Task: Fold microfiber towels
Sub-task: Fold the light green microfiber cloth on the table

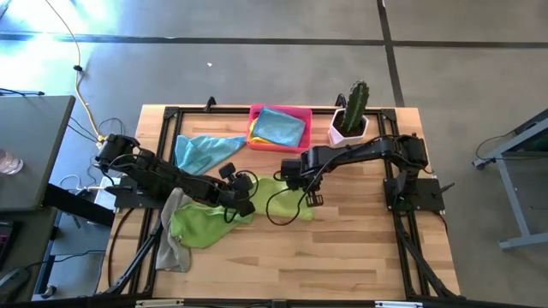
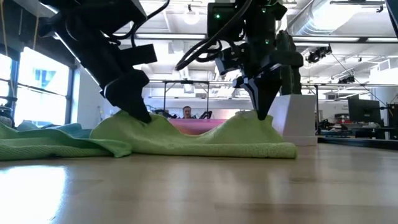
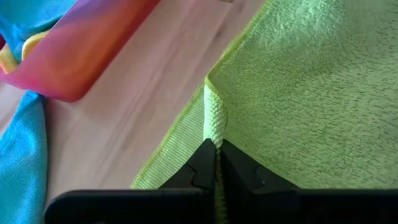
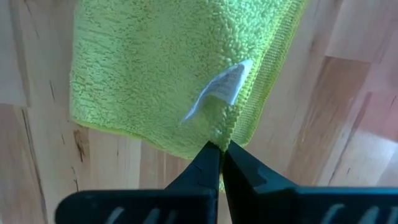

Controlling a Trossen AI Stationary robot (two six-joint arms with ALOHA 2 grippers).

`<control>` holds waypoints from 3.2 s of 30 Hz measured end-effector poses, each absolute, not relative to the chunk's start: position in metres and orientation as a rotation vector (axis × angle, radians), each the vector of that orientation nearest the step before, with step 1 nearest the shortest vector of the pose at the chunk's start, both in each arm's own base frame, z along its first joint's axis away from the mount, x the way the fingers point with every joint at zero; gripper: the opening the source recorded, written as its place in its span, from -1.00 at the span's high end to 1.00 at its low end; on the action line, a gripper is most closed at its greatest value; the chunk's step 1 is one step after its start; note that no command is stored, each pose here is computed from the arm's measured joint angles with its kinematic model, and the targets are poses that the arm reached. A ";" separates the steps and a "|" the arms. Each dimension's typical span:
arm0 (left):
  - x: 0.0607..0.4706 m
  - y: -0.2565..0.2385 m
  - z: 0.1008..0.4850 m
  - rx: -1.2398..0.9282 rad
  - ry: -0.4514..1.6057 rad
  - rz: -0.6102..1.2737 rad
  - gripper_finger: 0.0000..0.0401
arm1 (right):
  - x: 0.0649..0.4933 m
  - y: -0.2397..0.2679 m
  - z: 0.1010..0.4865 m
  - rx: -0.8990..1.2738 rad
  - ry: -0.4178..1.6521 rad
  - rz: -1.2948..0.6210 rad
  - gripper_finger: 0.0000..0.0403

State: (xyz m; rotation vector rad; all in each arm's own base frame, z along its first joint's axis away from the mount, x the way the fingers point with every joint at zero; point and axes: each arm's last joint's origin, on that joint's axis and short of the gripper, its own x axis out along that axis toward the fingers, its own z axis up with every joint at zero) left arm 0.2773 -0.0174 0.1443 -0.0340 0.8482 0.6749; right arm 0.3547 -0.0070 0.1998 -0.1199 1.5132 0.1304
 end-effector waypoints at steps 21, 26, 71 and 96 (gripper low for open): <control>0.280 -0.012 0.125 0.049 0.937 0.675 0.47 | 0.357 0.010 0.200 0.045 1.495 -0.094 0.16; 0.274 -0.010 0.126 0.108 0.988 0.694 0.20 | 0.359 0.029 0.200 0.037 1.451 -0.149 0.16; 0.286 -0.009 0.158 0.276 1.089 0.184 0.03 | 0.287 0.059 0.132 0.708 0.453 -0.628 0.16; 0.322 -0.013 0.118 -0.034 0.931 0.097 0.03 | 0.291 0.048 0.125 0.477 1.056 -0.733 0.16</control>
